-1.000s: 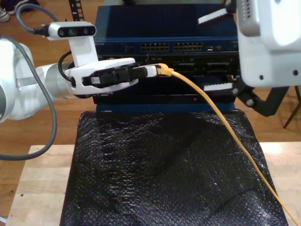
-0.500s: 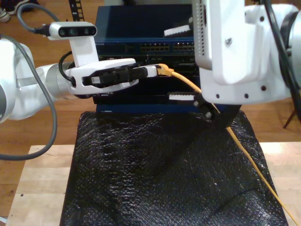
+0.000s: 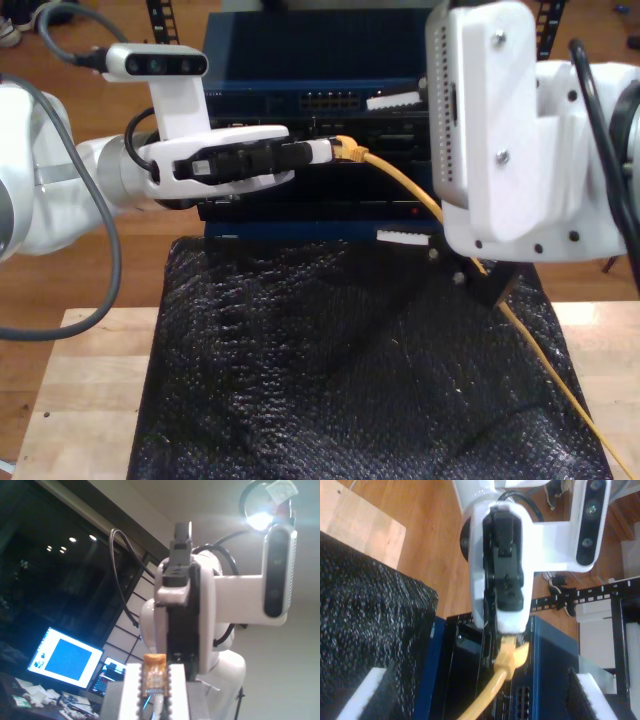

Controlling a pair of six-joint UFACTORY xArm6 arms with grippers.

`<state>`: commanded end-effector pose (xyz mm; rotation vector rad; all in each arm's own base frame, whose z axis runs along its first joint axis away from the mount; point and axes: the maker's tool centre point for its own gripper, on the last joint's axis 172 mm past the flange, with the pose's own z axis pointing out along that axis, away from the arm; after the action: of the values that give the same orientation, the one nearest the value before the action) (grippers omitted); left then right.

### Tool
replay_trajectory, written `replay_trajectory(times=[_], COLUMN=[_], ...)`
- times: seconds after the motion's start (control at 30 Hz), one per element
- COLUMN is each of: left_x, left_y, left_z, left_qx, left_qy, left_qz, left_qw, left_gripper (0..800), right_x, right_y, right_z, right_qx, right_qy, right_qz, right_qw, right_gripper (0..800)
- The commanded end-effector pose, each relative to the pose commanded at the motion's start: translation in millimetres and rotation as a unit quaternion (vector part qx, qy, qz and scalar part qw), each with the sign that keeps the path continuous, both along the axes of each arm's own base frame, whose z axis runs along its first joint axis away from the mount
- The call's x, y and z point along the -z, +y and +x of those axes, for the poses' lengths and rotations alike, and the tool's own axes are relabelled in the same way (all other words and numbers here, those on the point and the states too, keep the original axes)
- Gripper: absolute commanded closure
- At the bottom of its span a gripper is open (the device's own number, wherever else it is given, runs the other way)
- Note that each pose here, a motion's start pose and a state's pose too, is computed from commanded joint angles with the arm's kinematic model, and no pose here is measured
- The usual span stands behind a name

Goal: Grab the cable and plug it in

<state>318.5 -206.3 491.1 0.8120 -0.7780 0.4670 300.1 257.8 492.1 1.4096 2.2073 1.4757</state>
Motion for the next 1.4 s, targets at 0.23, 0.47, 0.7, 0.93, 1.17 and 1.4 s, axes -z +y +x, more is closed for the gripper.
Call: replay_trajectory(times=[0.23, 0.47, 0.7, 0.93, 1.17, 1.4], left_x=[-1.6, -1.9, -2.0, -1.5, -1.9, -1.6], left_y=[1.0, 1.0, 1.3, -0.3, -0.3, -0.5], left_z=[0.5, -0.4, -1.2, -0.8, -0.7, -0.4], left_qx=[-0.001, 0.001, 0.002, 0.002, 0.002, 0.001], left_qy=[-0.001, 0.000, 0.001, 0.000, -0.001, -0.001], left_qz=[-0.003, -0.005, -0.006, -0.004, -0.004, -0.003], left_qw=[1.0000, 1.0000, 1.0000, 1.0000, 1.0000, 1.0000], left_gripper=[786, 785, 778, 779, 779, 779], right_x=[-7.4, -10.1, -10.8, -13.2, -11.3, -6.1], right_y=[-3.5, -4.5, -3.5, -1.4, 1.4, 10.9], right_z=[2.4, 4.7, 6.8, 11.0, 17.2, 14.6], right_qx=[0.005, 0.008, 0.010, 0.013, 0.016, 0.005], right_qy=[-0.016, -0.023, -0.025, -0.027, -0.027, -0.022], right_qz=[0.000, 0.001, 0.003, 0.007, 0.008, 0.005], right_qw=[1.000, 1.000, 1.000, 1.000, 0.999, 1.000], right_gripper=[14, 22, 51, 113, 113, 134])
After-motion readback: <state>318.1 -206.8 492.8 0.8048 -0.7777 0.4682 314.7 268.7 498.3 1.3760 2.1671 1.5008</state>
